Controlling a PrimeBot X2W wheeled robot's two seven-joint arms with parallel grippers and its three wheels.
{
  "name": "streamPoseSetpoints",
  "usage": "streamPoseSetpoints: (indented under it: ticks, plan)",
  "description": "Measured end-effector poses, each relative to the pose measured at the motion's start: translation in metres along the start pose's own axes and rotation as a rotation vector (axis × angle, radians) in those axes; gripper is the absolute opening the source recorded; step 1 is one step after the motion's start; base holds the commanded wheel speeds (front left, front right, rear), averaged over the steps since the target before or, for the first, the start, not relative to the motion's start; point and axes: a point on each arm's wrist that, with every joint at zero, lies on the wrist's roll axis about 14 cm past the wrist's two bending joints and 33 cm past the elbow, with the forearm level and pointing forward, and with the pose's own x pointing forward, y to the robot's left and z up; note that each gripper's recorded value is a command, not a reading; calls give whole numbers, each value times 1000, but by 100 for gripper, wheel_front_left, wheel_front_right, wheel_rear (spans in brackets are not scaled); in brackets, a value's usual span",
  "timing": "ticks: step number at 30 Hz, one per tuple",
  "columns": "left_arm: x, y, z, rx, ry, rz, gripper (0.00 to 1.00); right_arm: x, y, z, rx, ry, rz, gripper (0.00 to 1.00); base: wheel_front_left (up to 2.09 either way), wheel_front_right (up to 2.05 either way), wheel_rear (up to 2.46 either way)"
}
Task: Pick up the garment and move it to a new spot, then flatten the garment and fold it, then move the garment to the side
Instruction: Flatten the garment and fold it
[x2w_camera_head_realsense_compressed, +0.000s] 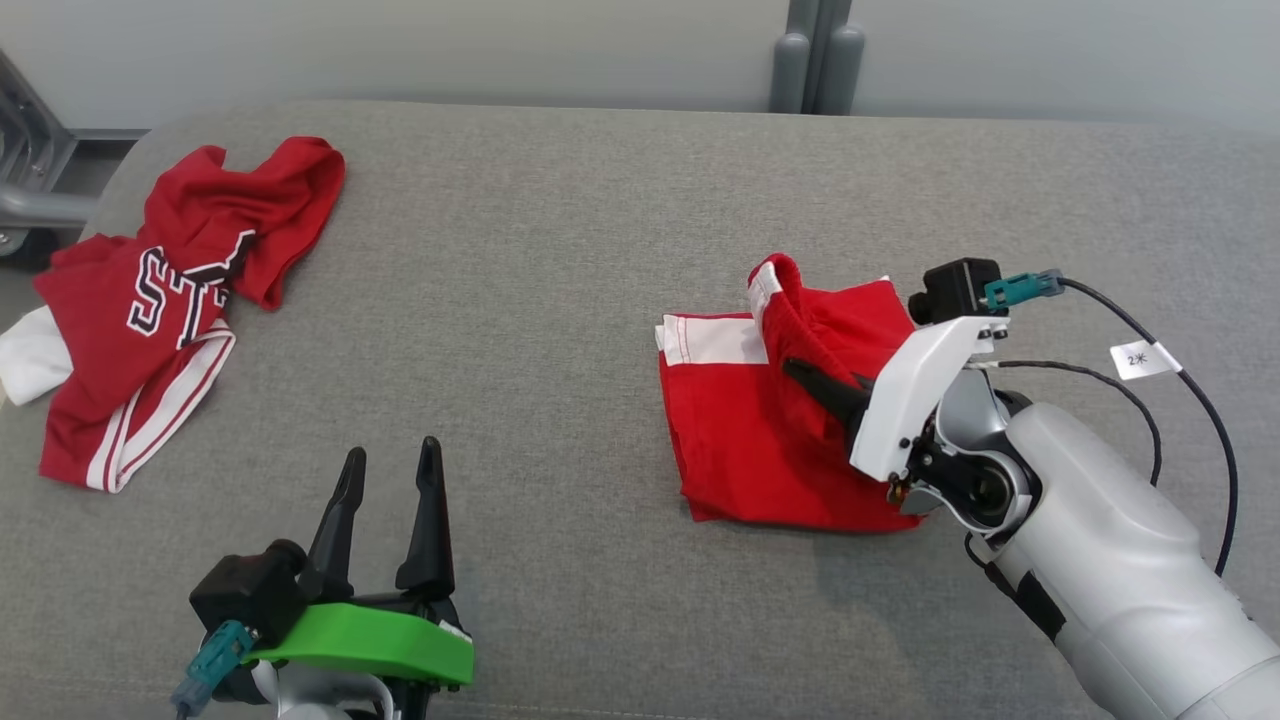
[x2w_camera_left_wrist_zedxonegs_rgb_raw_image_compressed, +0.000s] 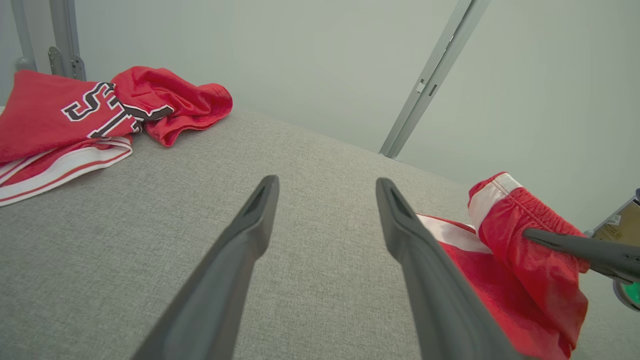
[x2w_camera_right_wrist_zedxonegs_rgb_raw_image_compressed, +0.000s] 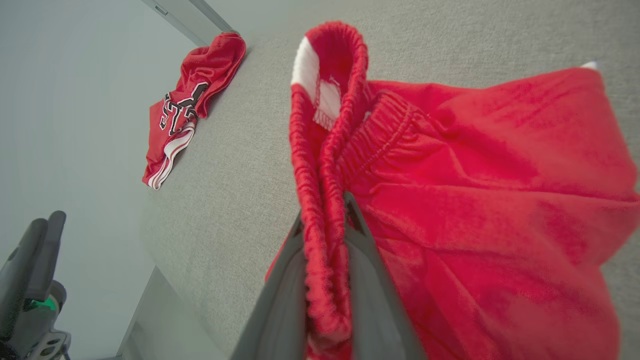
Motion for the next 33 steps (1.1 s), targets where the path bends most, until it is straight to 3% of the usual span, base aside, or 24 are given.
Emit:
streamPoseSetpoints:
  ticks: [8, 10, 11, 12, 13, 21, 26, 29, 33]
  plan:
    - [-9, 15, 8, 4, -21, 54, 100, 20, 9, -23, -21, 98, -12, 0, 0, 0, 0]
    - [-11, 18, 9, 1, -26, 68, 100, 23, 6, -28, -46, 122, -34, 39, 0, 0, 0]
    - [-12, 20, 10, 1, -28, 74, 100, 25, 6, -29, -60, 131, -36, 39, 0, 0, 0]
    - [-13, 22, 11, 2, -31, 80, 100, 27, 7, -28, -67, 133, -37, 81, 0, 0, 0]
    - [-14, 24, 12, 3, -34, 88, 100, 29, 10, -28, -74, 135, -33, 100, 0, 0, 0]
    - [-16, 32, 15, 6, -42, 110, 100, 36, 48, -14, -99, 90, 64, 100, 0, 0, 0]
    - [-17, 28, 11, 3, -30, 96, 100, 28, 57, 21, -113, -37, 89, 100, 0, 0, 0]
    - [-16, 23, 10, 7, -28, 81, 100, 18, 48, 46, -121, -125, 63, 100, 0, 0, 0]
    - [-13, 14, 8, 12, -22, 54, 100, -2, 6, 63, -110, -186, -46, 100, 0, 0, 0]
